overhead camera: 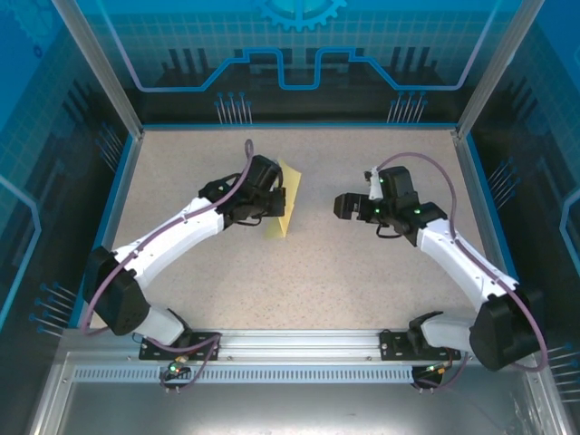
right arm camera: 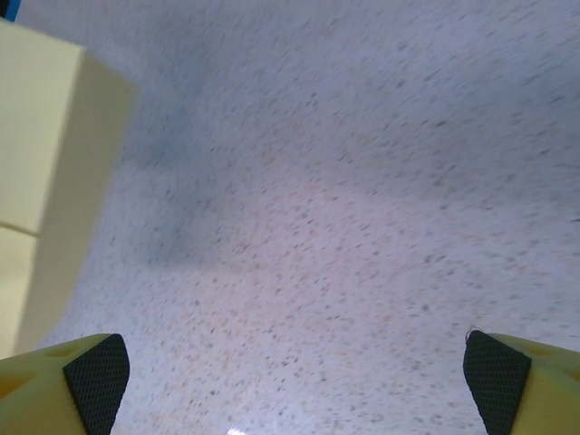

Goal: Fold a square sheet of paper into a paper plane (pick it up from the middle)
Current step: Turn over the paper at the center of the table.

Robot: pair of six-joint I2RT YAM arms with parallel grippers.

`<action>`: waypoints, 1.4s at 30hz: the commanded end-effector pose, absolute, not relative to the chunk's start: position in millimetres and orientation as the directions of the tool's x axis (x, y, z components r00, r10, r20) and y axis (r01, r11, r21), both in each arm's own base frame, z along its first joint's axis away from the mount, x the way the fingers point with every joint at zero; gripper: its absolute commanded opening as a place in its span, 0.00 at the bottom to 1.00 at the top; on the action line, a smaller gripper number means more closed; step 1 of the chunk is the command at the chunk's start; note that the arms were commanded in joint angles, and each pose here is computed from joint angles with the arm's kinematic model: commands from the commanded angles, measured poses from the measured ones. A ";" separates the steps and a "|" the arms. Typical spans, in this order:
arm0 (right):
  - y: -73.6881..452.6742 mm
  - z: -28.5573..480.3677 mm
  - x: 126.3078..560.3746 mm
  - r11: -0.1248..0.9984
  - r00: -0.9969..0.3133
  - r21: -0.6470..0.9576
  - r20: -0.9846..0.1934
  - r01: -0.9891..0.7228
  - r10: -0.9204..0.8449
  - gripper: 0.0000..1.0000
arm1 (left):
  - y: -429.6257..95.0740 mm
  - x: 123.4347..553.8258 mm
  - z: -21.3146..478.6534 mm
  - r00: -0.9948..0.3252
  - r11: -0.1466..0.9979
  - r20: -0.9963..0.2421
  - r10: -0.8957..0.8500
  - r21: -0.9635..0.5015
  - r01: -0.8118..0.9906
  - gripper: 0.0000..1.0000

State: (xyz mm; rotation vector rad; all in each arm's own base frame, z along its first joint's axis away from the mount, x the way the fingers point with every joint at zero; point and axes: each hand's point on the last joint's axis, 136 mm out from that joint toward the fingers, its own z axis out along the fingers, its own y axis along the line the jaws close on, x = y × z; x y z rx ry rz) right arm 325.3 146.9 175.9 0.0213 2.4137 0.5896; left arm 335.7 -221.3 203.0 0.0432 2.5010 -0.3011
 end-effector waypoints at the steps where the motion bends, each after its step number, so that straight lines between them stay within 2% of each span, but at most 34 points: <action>1: 119.4 169.2 322.1 0.930 -0.780 0.367 -0.589 -0.026 0.211 0.99 | -163.6 330.3 187.8 -0.820 0.959 -0.535 0.201 0.279 0.053 0.02; 6: 107.1 167.8 317.4 0.929 -0.778 0.370 -0.578 0.020 0.247 0.99 | -162.3 347.4 186.5 -0.794 0.819 -0.489 0.362 0.573 0.021 0.02; 11: 91.2 172.8 313.3 0.929 -0.764 0.365 -0.581 0.064 0.281 0.99 | -180.6 360.1 154.3 -0.778 0.639 -0.372 0.506 0.768 0.049 0.02; 15: 74.4 179.7 309.4 0.926 -0.743 0.362 -0.590 0.107 0.316 0.99 | -204.9 365.7 115.7 -0.761 0.547 -0.294 0.578 0.832 0.094 0.01; 20: 62.5 182.7 306.0 0.922 -0.733 0.362 -0.590 0.135 0.339 0.99 | -245.9 358.7 72.6 -0.730 0.558 -0.276 0.626 0.812 0.171 0.01; 29: 67.0 178.1 307.4 0.913 -0.749 0.386 -0.565 0.128 0.344 0.99 | -282.7 333.0 18.2 -0.760 0.684 -0.260 0.596 0.660 0.311 0.05; 32: 69.9 176.5 308.2 0.910 -0.756 0.396 -0.557 0.122 0.344 0.99 | -288.0 328.0 7.8 -0.774 0.714 -0.256 0.579 0.617 0.330 0.10; 36: 69.6 173.9 308.4 0.908 -0.760 0.398 -0.547 0.134 0.352 0.99 | -303.4 319.7 18.4 -0.800 0.789 -0.278 0.532 0.506 0.349 0.31; 39: 69.3 173.4 314.6 0.895 -0.749 0.418 -0.540 0.157 0.384 0.99 | -336.3 304.7 49.7 -0.823 0.890 -0.349 0.449 0.261 0.375 0.47; 42: 75.7 169.0 326.9 0.887 -0.770 0.433 -0.508 0.158 0.385 0.98 | -364.3 292.3 89.2 -0.835 0.922 -0.420 0.355 0.012 0.387 0.62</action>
